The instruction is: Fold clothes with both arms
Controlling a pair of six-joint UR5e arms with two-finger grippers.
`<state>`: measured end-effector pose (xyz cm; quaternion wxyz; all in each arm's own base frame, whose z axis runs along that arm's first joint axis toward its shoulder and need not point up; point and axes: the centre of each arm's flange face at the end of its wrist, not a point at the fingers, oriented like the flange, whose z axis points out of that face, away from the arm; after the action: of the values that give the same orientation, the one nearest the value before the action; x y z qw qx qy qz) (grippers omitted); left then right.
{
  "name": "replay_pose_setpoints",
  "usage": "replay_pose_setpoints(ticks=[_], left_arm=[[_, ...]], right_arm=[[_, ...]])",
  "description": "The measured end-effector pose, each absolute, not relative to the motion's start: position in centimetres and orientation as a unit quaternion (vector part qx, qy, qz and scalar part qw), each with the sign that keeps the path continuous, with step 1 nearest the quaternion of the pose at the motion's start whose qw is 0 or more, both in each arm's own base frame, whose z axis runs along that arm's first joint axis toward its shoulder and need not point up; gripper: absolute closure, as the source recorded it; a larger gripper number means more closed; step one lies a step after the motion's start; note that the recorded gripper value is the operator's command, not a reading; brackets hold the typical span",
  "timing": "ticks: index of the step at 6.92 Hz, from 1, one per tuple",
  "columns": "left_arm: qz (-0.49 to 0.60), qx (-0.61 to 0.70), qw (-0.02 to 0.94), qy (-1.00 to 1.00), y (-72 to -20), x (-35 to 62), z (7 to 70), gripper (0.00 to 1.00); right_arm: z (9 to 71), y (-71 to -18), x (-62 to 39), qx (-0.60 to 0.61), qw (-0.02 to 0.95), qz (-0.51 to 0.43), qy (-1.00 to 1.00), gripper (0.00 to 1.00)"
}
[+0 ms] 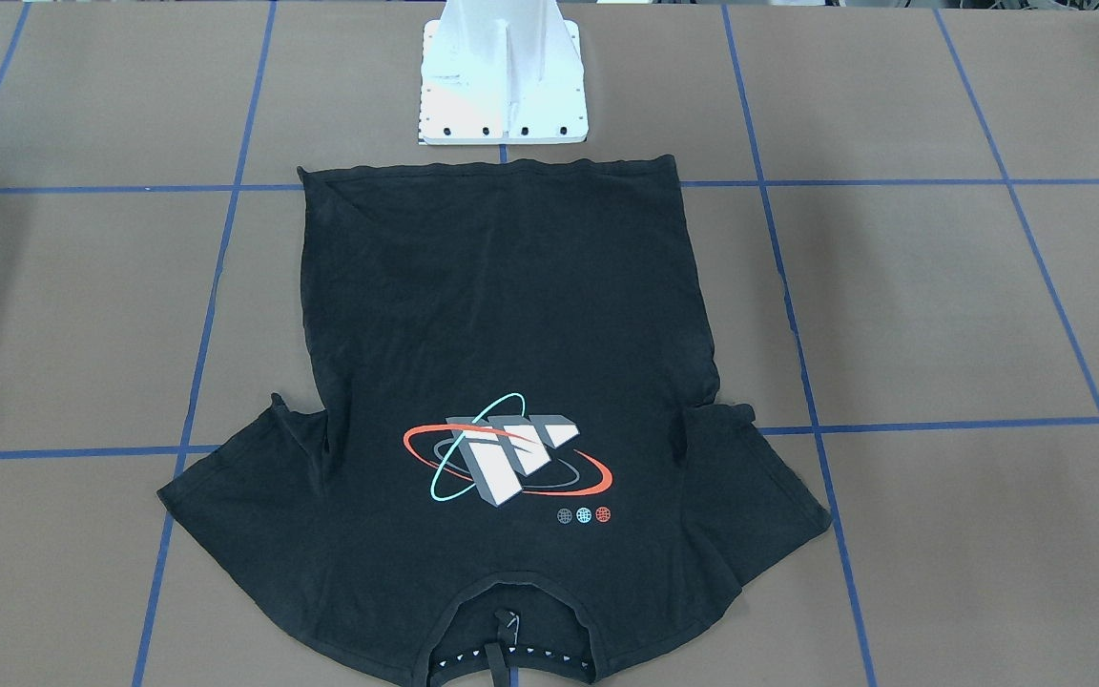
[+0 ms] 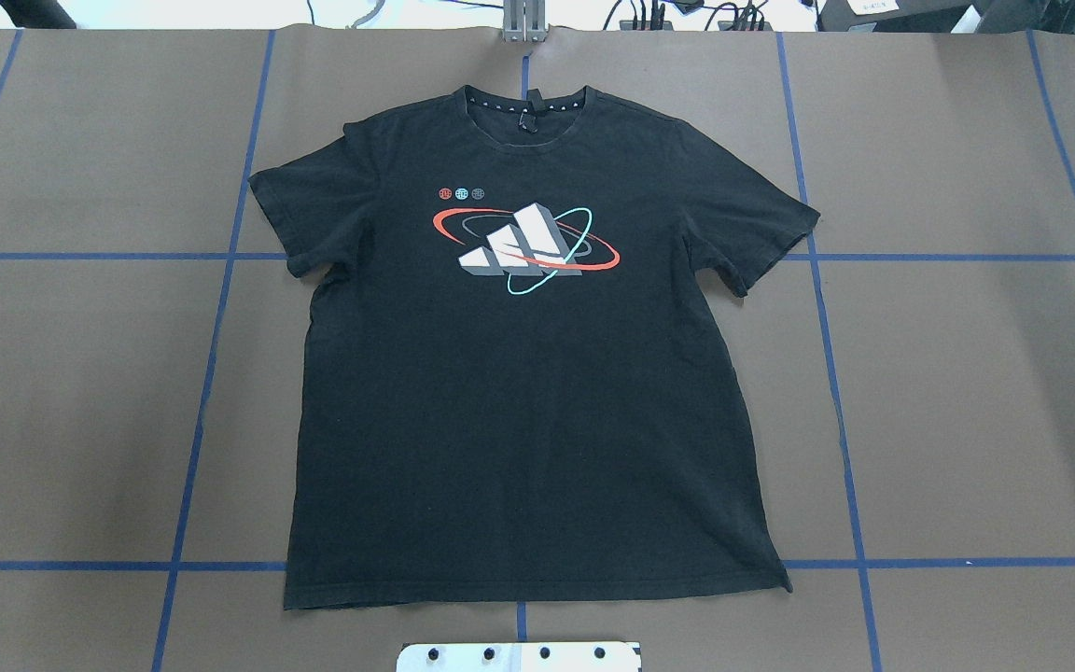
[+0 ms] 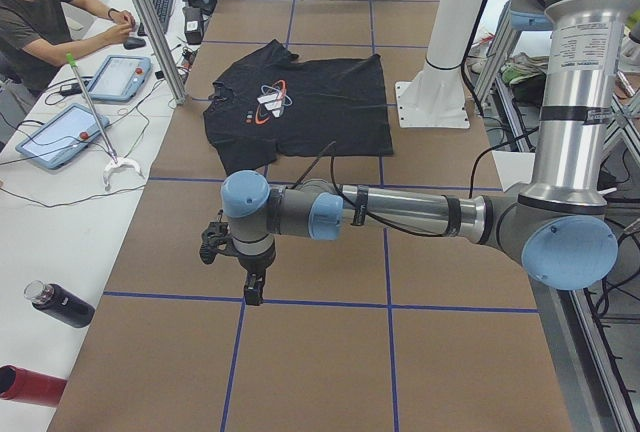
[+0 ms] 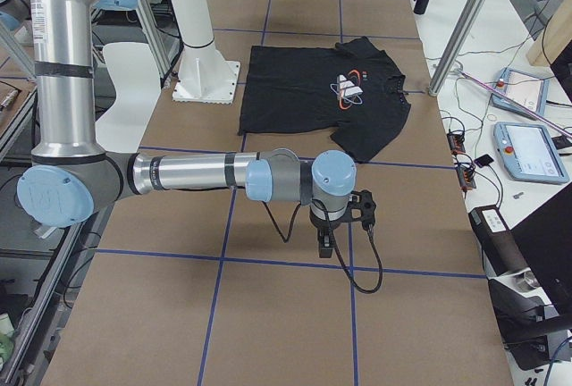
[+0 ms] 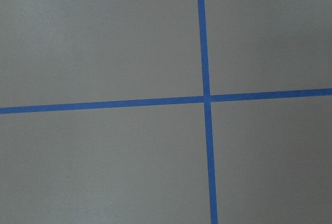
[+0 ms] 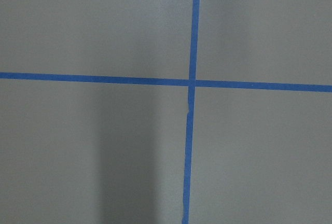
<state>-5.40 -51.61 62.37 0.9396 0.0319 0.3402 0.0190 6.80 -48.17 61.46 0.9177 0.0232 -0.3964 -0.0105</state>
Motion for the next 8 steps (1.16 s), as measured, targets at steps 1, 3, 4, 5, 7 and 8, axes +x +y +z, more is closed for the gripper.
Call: replay_pose_setpoints(ticks=[1,3,4,5,7,8], left_arm=[[0.019,0.032,0.94,0.34,-51.6,-5.4,62.4,0.0],[0.02,0.035,0.939,0.342,-51.9,-5.3,62.0,0.0],[0.022,0.044,0.938,0.342,-52.7,-5.3,60.9,0.0],[0.029,0.063,0.937,0.343,-54.3,-5.1,58.8,0.0],[0.05,0.109,0.927,0.356,-58.0,-4.5,53.0,0.0],[0.062,0.128,0.919,0.368,-59.2,-3.8,50.8,0.0]], right_arm=[[61.4,-48.2,6.8,0.023,0.918,-0.01,-0.396,0.0],[61.0,-48.6,6.8,0.025,0.917,-0.011,-0.399,0.0],[60.5,-48.9,6.7,0.029,0.916,-0.011,-0.4,0.0],[59.5,-49.8,6.2,0.033,0.916,-0.011,-0.4,0.0],[56.3,-52.7,3.3,0.046,0.914,-0.034,-0.402,0.0],[53.8,-54.8,1.1,0.058,0.912,-0.047,-0.404,0.0]])
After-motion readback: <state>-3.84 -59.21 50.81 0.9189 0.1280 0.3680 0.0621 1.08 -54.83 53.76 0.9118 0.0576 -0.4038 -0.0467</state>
